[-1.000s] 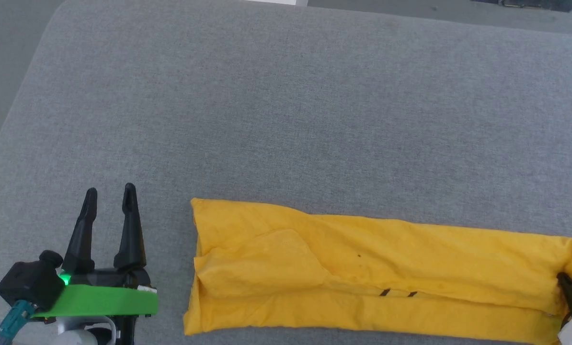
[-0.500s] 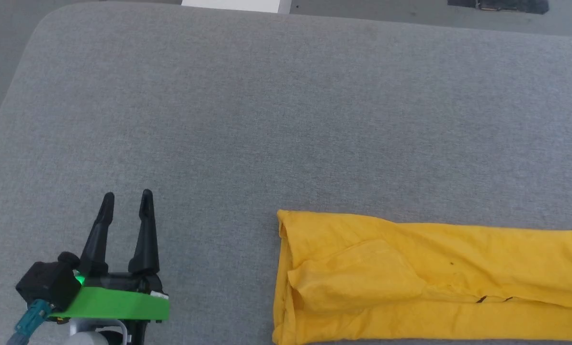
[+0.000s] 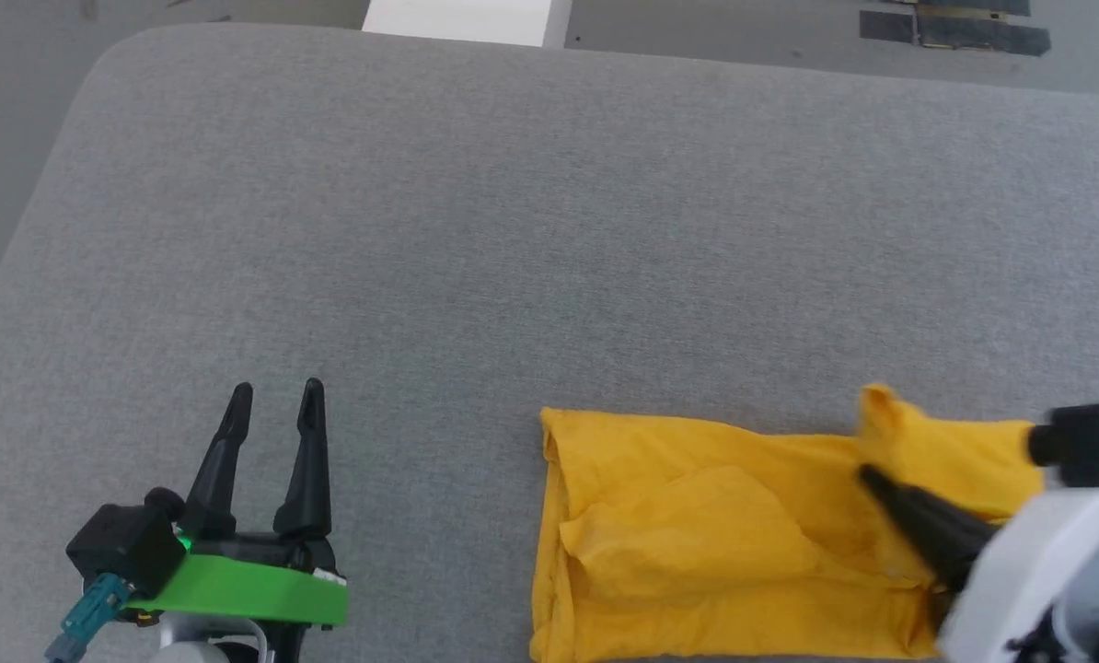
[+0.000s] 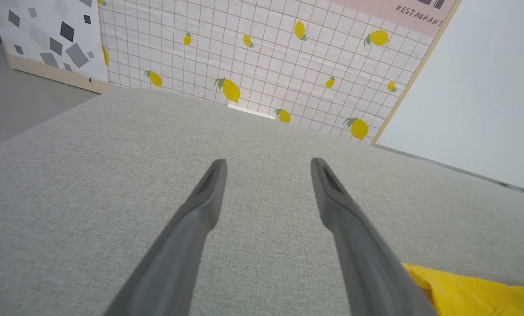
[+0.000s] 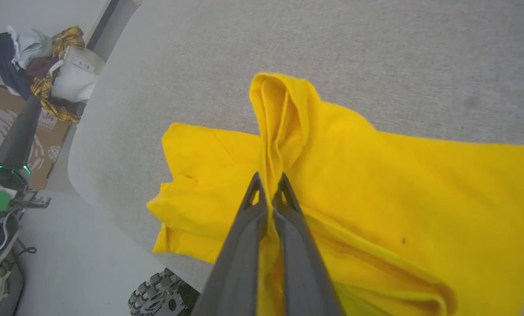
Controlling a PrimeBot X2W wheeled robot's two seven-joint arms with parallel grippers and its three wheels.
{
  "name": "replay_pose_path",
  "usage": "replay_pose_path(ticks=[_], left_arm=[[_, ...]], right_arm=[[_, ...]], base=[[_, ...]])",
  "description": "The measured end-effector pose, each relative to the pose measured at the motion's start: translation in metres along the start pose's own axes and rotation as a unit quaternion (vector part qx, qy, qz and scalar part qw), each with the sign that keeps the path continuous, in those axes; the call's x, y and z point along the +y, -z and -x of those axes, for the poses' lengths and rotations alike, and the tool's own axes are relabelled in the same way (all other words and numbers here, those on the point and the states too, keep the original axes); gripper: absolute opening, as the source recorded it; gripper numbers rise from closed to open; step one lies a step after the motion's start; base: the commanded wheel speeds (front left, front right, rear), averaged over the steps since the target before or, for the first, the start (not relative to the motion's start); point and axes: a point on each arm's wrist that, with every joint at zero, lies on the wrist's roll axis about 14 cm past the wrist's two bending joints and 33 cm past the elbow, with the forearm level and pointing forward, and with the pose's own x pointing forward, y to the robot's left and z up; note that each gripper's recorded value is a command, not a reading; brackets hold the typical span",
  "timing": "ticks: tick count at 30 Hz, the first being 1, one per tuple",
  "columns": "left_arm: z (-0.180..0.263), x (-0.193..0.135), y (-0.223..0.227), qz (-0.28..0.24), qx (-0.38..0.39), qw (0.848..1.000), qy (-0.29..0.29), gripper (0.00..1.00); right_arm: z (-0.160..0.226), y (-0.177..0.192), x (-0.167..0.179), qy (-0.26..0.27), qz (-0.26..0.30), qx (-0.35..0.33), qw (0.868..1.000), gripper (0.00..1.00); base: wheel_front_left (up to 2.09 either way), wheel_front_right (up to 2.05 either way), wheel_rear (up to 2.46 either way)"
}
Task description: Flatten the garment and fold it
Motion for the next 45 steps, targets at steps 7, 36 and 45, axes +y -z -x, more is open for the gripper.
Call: replay_pose_path(ticks=[7,36,45], left_arm=[[0.004,0.006,0.002,0.007,0.003,1.000,-0.013,1.00],[0.006,0.011,0.008,0.023,0.007,0.999,-0.023,1.00],[-0.002,-0.001,0.001,0.023,-0.003,1.000,0.000,1.00]], right_arm=[[-0.024,0.004,0.080,-0.134,0.043,0.027,0.990,0.00],[-0.104,0.032,0.111,-0.151,0.117,0.041,0.981,1.00],[-0.043,-0.037,0.004,0.022,0.070,-0.115,0.991,1.00]], base=[[0.00,0.00,0.00],[0.00,0.00,0.00],[0.00,0.00,0.00]])
